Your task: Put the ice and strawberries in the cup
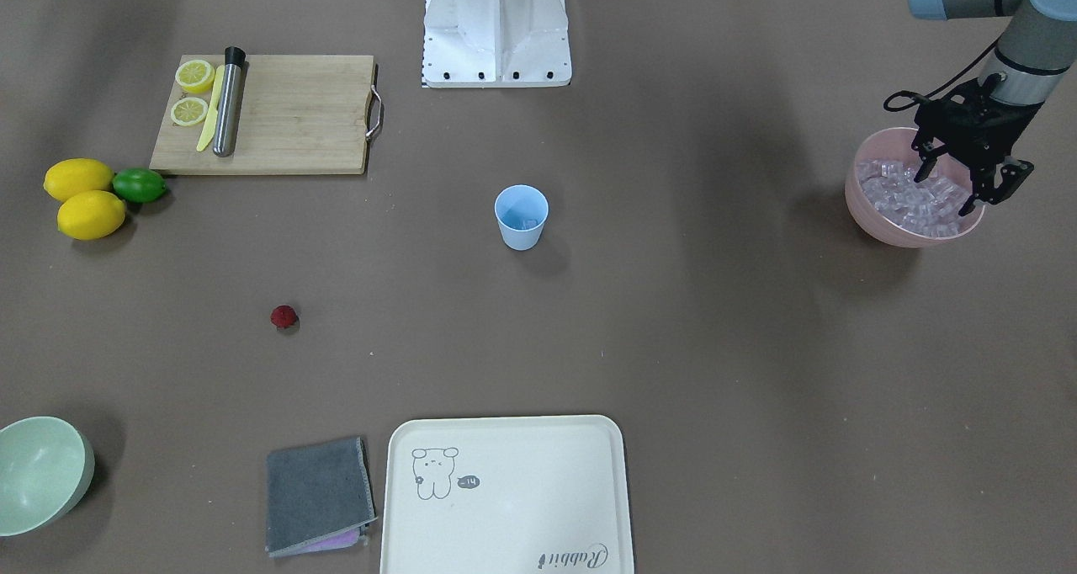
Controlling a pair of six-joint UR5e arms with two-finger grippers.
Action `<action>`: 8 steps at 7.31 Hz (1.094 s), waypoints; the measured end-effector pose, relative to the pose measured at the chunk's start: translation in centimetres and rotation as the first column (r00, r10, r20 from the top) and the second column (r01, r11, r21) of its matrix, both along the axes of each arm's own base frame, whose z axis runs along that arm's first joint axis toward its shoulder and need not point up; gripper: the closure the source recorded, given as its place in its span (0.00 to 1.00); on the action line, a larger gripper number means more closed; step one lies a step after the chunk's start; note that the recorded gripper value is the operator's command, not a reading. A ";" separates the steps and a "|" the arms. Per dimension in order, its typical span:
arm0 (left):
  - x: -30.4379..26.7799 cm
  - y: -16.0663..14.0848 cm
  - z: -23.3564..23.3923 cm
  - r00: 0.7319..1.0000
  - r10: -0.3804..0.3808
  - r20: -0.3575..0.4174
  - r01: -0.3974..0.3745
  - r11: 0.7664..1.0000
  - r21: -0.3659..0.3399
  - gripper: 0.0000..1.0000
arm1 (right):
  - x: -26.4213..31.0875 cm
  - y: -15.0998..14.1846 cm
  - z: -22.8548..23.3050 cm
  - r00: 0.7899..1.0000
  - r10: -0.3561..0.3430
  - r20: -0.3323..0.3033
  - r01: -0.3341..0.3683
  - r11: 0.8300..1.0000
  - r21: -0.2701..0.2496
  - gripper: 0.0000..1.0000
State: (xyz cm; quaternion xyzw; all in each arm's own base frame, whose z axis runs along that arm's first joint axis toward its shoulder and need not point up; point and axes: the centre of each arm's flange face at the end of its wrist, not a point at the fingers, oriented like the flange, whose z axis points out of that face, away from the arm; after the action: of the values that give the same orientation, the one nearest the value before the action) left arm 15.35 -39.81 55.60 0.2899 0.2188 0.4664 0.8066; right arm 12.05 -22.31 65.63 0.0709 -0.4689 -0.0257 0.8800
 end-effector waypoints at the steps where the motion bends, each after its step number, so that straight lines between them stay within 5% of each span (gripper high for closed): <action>1: -0.5 0.6 0.9 1.000 -0.003 0.008 0.003 1.000 -0.004 0.19 | 0.0 0.0 0.0 1.000 0.000 0.000 0.000 1.000 0.000 0.00; 8: -0.6 1.7 4.9 1.000 0.003 0.016 -0.003 0.999 -0.040 0.22 | -0.1 0.2 0.5 1.000 0.003 0.005 -0.003 1.000 -0.016 0.00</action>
State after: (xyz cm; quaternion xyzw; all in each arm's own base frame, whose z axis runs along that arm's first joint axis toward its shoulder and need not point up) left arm 14.78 -38.12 60.54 0.2698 0.2219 0.4655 0.8132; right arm 11.99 -22.13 66.16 0.0645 -0.4713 -0.0205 0.8794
